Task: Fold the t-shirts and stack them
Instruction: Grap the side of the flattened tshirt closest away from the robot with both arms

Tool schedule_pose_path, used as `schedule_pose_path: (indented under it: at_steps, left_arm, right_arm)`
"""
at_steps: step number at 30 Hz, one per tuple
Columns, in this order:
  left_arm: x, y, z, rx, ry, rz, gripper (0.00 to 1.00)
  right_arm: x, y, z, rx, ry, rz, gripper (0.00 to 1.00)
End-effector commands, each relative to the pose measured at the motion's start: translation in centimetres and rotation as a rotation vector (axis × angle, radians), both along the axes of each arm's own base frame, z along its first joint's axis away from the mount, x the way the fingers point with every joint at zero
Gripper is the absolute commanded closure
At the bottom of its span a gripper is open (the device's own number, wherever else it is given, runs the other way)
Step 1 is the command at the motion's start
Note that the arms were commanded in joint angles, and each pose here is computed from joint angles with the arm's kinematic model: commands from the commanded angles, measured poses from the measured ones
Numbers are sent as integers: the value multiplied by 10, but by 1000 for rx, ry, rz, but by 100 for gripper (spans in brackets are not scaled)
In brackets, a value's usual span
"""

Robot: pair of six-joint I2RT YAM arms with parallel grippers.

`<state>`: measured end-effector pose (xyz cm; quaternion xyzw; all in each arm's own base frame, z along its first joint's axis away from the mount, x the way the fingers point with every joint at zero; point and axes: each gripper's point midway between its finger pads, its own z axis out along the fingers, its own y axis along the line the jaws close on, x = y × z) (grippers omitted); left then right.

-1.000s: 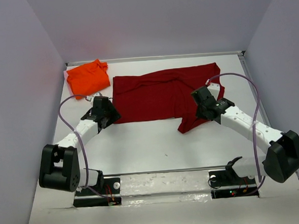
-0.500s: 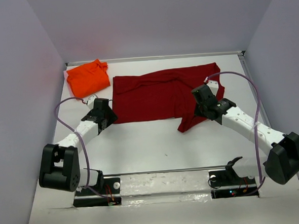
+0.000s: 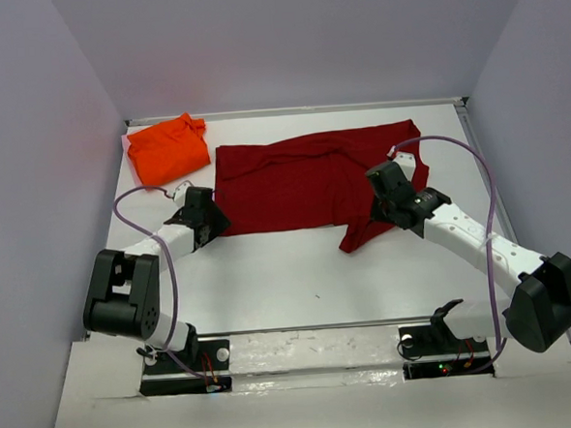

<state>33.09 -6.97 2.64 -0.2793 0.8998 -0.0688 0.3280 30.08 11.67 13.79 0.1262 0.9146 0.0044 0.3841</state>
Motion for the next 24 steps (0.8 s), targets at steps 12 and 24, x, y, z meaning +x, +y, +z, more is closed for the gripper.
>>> schedule_pose_path:
  at_steps: [12,24]
  left_arm:
    - [5,-4,-10,2,-4,-7,79]
    - [22,-12,39,-21,-107,-56,100]
  right_arm:
    - [18,11,38,36,-111,24,100]
    - [28,-40,58,-219,-189,-133,100]
